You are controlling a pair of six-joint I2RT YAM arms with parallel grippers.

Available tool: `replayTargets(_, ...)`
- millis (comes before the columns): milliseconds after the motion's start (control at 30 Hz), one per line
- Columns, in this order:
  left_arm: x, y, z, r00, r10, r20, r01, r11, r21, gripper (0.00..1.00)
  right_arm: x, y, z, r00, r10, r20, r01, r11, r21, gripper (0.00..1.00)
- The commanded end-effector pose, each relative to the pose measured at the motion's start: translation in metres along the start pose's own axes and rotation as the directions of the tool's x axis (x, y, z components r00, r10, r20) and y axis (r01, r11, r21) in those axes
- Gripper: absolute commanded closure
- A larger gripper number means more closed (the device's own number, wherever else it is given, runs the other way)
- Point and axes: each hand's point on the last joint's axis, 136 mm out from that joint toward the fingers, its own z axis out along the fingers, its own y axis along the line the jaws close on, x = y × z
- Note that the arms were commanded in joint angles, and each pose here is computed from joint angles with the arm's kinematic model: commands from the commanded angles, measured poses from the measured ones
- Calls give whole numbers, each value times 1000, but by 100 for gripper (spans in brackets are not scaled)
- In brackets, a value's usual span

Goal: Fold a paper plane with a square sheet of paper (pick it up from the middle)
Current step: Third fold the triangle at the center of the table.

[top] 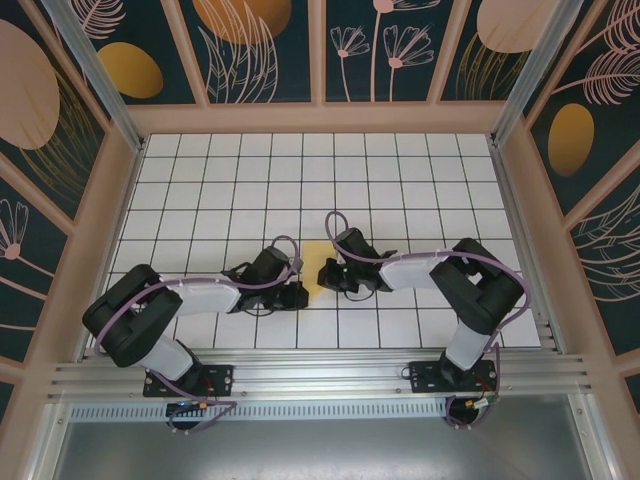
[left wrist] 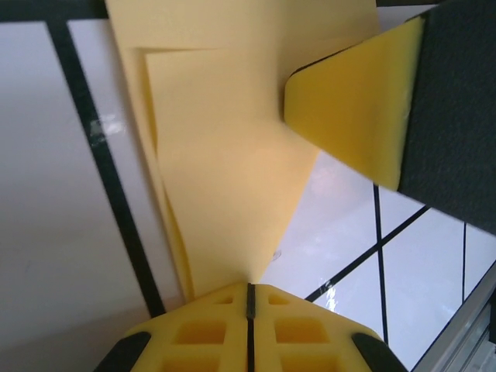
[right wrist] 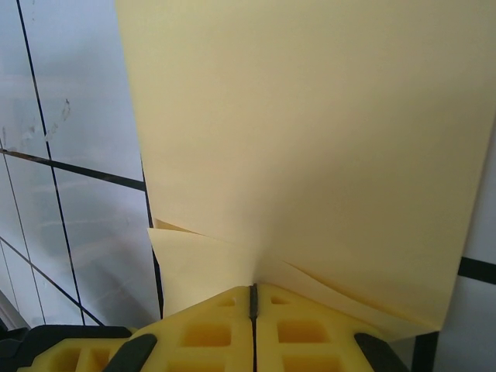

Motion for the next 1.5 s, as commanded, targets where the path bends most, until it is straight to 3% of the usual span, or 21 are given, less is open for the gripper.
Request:
replayTargets(0,27,26,-2,997,-35,-71,29,996,-79,90,3,-33,5,1000,16,5,-16,991,136,92)
replayTargets(300,40,24,-15,995,-64,-77,60,997,-51,90,-3,-15,3,1000,-12,8,11,996,93,91)
replayTargets(500,-11,-20,-44,995,21,95,-21,1000,0,88,-25,24,-21,995,-51,89,50,999,12,86)
replayTargets(600,-41,-32,-52,983,50,174,-46,999,-26,87,-35,16,-38,989,-20,148,15,999,33,82)
replayTargets(700,-63,-41,-47,978,73,195,-64,997,-51,87,-37,2,-50,982,43,184,-45,999,10,72)
replayTargets(800,-77,-30,-34,977,87,193,-62,990,-129,90,-35,-5,-56,978,79,195,-74,997,-32,65)
replayTargets(933,-77,-26,-17,984,94,148,-72,987,-144,91,-30,-9,-54,979,97,178,-87,994,-59,59)
replayTargets(1200,-81,4,-11,981,118,153,-72,957,-281,93,-25,-11,-41,985,103,137,-93,993,-79,56)
replayTargets(1467,-77,19,-7,980,113,162,-56,945,-321,94,-26,-9,-32,988,106,114,-96,991,-89,53)
